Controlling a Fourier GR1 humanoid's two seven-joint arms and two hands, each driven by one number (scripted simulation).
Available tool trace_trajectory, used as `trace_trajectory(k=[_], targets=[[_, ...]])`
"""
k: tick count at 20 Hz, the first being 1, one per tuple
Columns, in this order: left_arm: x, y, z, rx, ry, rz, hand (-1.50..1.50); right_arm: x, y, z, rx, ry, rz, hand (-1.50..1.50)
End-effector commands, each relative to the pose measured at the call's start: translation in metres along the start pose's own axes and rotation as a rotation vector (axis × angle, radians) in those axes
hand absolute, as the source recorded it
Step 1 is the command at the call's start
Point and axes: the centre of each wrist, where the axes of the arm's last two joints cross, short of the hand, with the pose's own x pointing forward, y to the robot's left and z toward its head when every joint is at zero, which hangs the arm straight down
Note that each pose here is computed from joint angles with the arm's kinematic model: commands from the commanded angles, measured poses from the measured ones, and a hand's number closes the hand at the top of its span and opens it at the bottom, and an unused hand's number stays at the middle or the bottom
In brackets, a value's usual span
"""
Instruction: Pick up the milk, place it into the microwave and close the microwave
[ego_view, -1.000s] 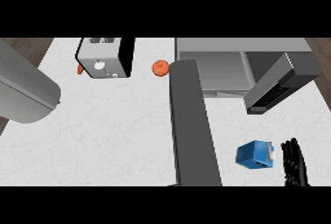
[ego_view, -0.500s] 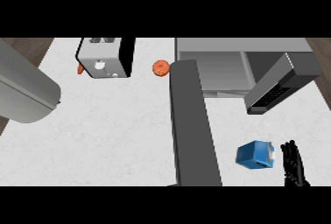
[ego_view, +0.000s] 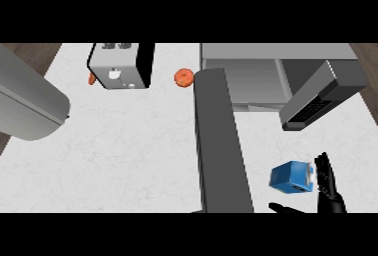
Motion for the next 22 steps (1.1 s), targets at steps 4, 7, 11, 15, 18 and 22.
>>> trace_trajectory(k=[4,7,11,15,18,22], targets=[[0.007,-0.002,0.015,-0.006,0.0,0.015,-1.5,-0.029,-0.014,-0.015,0.007,-0.006,0.014,-1.5],[-0.003,0.002,0.002,0.009,-0.007,0.013,-1.5,-0.038,0.003,-0.02,0.03,-0.007,-0.003,1.5],[0.017,0.007,0.013,-0.008,0.002,0.018,-1.5,-0.044,0.011,-0.013,0.123,-0.069,0.012,1.5],[0.024,0.003,0.006,-0.011,0.01,-0.004,-1.5,-0.033,0.019,-0.029,0.074,-0.157,0.065,1.5],[0.019,0.002,0.008,0.012,-0.003,-0.002,-1.5,-0.036,-0.003,-0.016,0.076,-0.192,-0.005,1.5],[0.017,0.002,0.006,-0.005,0.017,0.003,-1.5,-0.024,0.02,-0.033,0.165,-0.194,-0.054,1.5]])
